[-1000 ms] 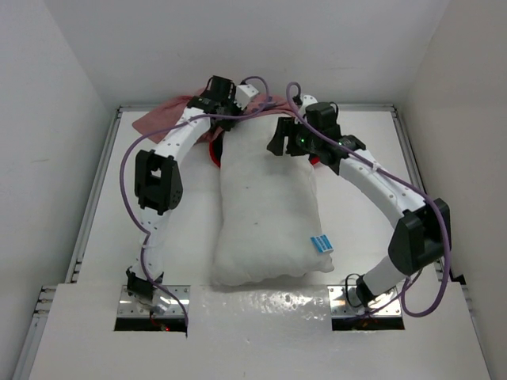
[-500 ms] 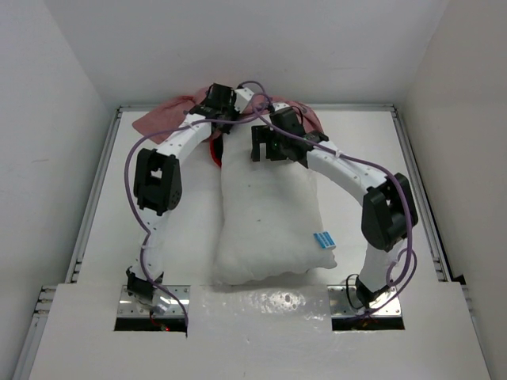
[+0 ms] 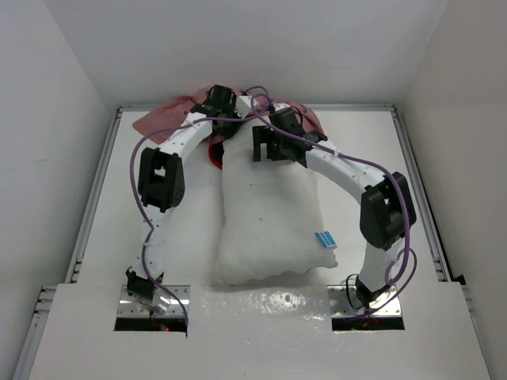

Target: Put the pillow into the pillowcase

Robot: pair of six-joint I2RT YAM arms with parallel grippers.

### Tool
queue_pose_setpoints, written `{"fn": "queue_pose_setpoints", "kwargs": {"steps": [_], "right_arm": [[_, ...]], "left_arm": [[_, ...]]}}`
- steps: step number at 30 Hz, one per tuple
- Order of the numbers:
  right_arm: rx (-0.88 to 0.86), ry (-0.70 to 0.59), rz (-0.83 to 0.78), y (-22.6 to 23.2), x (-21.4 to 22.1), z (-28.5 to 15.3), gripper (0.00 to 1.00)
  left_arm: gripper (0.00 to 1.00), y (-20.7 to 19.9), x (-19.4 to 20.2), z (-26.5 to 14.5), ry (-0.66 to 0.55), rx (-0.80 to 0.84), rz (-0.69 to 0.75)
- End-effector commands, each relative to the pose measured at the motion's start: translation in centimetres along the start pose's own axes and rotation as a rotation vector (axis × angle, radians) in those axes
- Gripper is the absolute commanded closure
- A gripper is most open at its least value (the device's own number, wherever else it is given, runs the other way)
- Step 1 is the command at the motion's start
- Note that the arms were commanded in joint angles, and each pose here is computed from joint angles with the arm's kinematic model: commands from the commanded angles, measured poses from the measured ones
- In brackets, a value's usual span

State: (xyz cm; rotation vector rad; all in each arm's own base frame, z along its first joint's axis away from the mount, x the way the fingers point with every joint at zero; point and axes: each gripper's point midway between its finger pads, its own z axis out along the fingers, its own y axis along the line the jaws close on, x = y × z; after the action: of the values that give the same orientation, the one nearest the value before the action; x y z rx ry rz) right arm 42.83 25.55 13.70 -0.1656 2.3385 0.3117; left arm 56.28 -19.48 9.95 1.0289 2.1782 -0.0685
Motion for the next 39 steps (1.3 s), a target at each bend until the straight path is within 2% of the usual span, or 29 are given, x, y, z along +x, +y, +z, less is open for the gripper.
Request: {"fn": "queue_pose_setpoints", "kwargs": {"steps": [1,2,3,4,5,6,7,8,10,11,13,16,18,19,20,22,25,27,30,31,32,33,34,35,36,37,39], "right_arm": [[-0.01,-0.01,-0.004,0.2,-0.3,1.1,0.01],[-0.009,-0.016,-0.004,0.2,-0.5,1.1,0.01],[0.002,-0.009,-0.007,0.0,-0.1,1.6,0.05],[0.025,-0.009,-0.002,-0.4,0.0,2.0,0.11],[0.034,0.006,0.003,-0.6,0.5,2.7,0.32],[0.036,0.011,0.003,-0.5,0.7,3.0,0.32],[0.013,0.013,0.006,-0.1,0.5,3.4,0.56],[-0.008,0.015,0.008,0.3,0.4,3.7,0.69],[-0.047,0.014,0.044,1.2,0.0,4.8,1.0],[-0.093,0.02,0.067,1.8,-0.2,5.1,1.0],[-0.145,-0.047,0.126,2.7,-2.1,5.2,1.0],[-0.181,-0.215,0.193,3.3,-6.4,3.8,1.0],[-0.163,-0.338,0.253,2.9,-9.5,2.8,1.0],[-0.165,-0.384,0.277,2.7,-10.7,2.0,1.0],[-0.184,-0.458,0.313,2.9,-12.6,1.3,1.0],[-0.216,-0.521,0.339,3.6,-14.3,0.3,1.0],[-0.18,-0.578,0.472,2.6,-15.1,0.4,1.0],[-0.069,-0.646,0.583,-0.4,-15.3,0.4,1.0],[0.019,-0.673,0.715,-4.2,-14.0,0.6,1.0],[0.036,-0.67,0.724,-4.5,-13.7,0.9,1.0],[0.014,-0.646,0.716,-3.9,-13.4,1.3,1.0],[-0.021,-0.614,0.701,-3.1,-13.0,1.8,1.0],[-0.067,-0.582,0.68,-2.2,-12.6,2.4,1.0],[-0.104,-0.533,0.619,-1.2,-11.6,3.4,1.0],[-0.207,-0.464,0.56,1.0,-10.9,3.5,0.85],[-0.209,-0.413,0.523,1.3,-9.6,3.8,0.68],[-0.191,-0.373,0.449,0.9,-8.2,2.8,0.38]], "left_arm": [[0.88,0.9,1.6,1.6,0.055,-0.047,-0.012],[0.96,1.2,1.0,1.4,0.037,-0.057,-0.024],[1.0,1.2,0.3,0.9,0.025,-0.059,-0.042],[1.0,1.1,-0.6,0.2,0.002,-0.046,-0.071],[1.0,0.9,-3.3,-2.3,-0.075,-0.013,-0.081],[1.0,0.8,-4.7,-3.9,-0.117,0.0,-0.083],[1.0,0.7,-6.2,-5.7,-0.166,0.014,-0.079],[1.0,0.2,-8.5,-9.6,-0.249,0.037,-0.066],[1.0,-0.5,-10.6,-13.4,-0.334,0.066,-0.056],[1.0,-1.7,-11.7,-16.4,-0.372,0.125,-0.044],[1.0,-3.2,-12.3,-18.5,-0.39,0.215,-0.027],[1.0,-7.7,-12.4,-21.7,-0.418,0.443,-0.004],[1.0,-10.1,-11.2,-22.4,-0.384,0.547,0.006],[1.0,-12.8,-10.1,-22.7,-0.354,0.657,0.011],[1.0,-13.9,-9.5,-22.6,-0.351,0.693,0.072],[1.0,-17.7,-7.6,-22.1,-0.276,0.793,0.11],[1.0,-21.3,-5.0,-22.6,-0.271,0.952,0.218],[1.0,-21.1,-3.5,-22.1,-0.217,0.944,0.189],[1.0,-18.7,1.2,-21.6,-0.115,0.874,0.143],[1.0,-18.2,2.7,-21.2,-0.076,0.843,0.171],[1.0,-17.8,5.2,-20.6,0.01,0.807,0.19],[1.0,-18.1,6.0,-20.4,0.022,0.819,0.194],[0.99,-17.5,7.6,-19.8,0.087,0.784,0.219],[0.93,-17.3,8.6,-19.5,0.124,0.774,0.22],[0.79,-17.1,9.8,-19.3,0.168,0.766,0.215],[0.7,-17.0,10.0,-19.4,0.169,0.764,0.211],[0.62,-15.8,9.3,-20.1,0.135,0.728,0.199]]}}
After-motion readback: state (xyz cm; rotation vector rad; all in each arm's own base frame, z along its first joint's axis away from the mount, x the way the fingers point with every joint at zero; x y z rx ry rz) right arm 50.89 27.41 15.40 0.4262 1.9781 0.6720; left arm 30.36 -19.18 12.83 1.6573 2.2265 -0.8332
